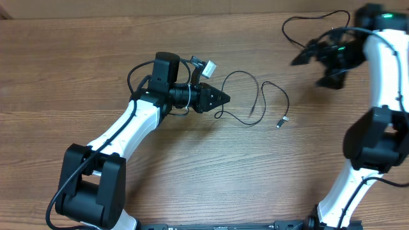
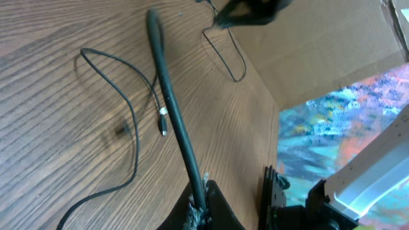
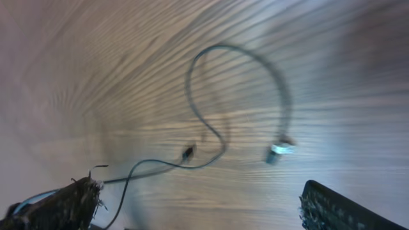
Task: Untangle cables
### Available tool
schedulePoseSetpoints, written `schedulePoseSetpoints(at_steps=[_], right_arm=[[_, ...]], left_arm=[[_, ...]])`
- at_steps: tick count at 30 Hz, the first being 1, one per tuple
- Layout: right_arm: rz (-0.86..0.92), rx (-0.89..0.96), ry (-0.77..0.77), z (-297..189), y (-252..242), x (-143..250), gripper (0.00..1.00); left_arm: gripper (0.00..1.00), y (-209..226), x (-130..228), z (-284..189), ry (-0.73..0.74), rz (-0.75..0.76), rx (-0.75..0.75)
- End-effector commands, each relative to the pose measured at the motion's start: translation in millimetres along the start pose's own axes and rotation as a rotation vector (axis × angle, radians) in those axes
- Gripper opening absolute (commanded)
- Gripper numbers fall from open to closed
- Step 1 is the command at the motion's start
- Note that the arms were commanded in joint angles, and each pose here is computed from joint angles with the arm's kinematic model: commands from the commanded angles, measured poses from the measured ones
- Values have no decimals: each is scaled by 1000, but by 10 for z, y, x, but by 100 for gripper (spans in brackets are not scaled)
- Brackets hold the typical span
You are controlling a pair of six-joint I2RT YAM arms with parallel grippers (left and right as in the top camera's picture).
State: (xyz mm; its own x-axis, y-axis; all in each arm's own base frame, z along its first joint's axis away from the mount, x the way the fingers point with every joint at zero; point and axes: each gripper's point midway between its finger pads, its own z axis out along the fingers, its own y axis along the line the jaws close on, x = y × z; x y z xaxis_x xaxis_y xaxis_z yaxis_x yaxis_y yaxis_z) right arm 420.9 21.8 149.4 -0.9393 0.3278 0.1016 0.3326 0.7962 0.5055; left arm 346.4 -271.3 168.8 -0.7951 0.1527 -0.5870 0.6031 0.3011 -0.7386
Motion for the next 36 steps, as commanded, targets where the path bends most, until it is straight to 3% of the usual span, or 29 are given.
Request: schedulePoseSetpoints(at_steps=[1, 4, 10, 16, 19, 23, 26, 29, 31, 33, 36], right_arm=[[-37, -88, 94, 374, 256, 202, 100], [-57, -101, 118, 663, 333, 271, 100], [-157, -27, 55, 1095, 275, 194, 100], [-238, -17, 40, 1443, 324, 265, 100], [-268, -22, 38, 1617, 359, 330, 100], [-301, -24, 48, 1793, 375, 437, 100], [-304, -20, 62, 1818, 382, 488, 100], [-347, -15, 80, 1828, 378, 543, 83], [-427, -8, 110, 1821, 337, 615, 81], [-510, 0, 160, 1804, 276, 729, 81], [-625, 7, 247, 1785, 212, 944, 91]], left_arm=[[6, -2, 47, -2, 15, 72, 17], [11, 147, 114, 35, 33, 38, -80], [9, 695, 276, -96, 38, -185, -418], [16, 807, 190, -219, -32, -319, -452], [23, 884, 172, -326, -65, -408, -467], [44, 1044, 186, -527, -105, -507, -519], [54, 1138, 250, -672, -110, -567, -550], [59, 1204, 327, -799, -107, -622, -572], [64, 1243, 396, -886, -102, -664, -587], [69, 1269, 456, -952, -94, -692, -600], [77, 1321, 515, -1030, -92, -720, -633]])
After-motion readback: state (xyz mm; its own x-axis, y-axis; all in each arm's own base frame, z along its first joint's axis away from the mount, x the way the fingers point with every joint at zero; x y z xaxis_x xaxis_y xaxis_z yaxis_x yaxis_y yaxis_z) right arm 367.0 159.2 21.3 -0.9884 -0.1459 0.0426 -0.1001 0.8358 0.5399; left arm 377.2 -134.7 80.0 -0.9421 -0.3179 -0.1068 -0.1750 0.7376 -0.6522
